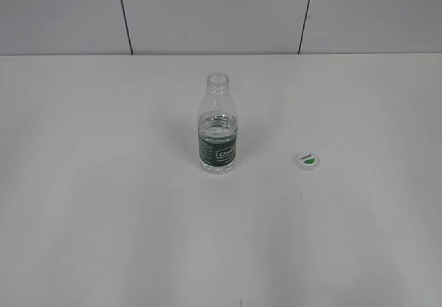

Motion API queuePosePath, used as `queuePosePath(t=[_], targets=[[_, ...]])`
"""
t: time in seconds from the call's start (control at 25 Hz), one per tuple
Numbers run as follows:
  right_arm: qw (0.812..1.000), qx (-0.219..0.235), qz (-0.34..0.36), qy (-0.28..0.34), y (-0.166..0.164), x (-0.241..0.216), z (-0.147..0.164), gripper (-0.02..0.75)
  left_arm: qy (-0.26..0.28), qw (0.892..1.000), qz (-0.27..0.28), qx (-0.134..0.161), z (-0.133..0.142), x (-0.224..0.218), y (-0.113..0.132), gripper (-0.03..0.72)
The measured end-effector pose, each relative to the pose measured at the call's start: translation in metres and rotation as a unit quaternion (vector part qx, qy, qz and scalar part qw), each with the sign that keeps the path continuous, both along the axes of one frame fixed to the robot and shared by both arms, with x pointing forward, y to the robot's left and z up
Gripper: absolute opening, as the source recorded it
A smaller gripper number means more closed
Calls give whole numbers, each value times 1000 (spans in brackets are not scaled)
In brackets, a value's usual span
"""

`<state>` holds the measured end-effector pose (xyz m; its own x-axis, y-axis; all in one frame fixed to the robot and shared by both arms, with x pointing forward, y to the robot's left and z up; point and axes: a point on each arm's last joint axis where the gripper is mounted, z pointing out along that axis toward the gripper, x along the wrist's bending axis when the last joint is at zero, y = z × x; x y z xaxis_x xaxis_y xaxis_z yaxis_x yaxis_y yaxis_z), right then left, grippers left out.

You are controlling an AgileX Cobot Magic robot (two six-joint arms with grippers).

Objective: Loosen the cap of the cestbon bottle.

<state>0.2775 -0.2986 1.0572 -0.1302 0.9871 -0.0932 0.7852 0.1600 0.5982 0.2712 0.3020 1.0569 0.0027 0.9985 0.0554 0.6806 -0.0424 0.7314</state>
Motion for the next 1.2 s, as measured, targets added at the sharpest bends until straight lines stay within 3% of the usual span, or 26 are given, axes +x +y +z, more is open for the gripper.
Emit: queuePosePath(t=[0.56, 0.8, 1.2], targets=[[988, 14, -5, -157, 0, -32, -3, 588, -116, 993, -1, 7, 2, -32, -3, 464], [978, 16, -5, -207, -1, -47, -4, 588, -135, 991, -1, 7, 2, -38, -3, 461], [976, 19, -4, -215, 0, -48, -3, 588, -146, 989, -2, 8, 1, -41, -4, 457]])
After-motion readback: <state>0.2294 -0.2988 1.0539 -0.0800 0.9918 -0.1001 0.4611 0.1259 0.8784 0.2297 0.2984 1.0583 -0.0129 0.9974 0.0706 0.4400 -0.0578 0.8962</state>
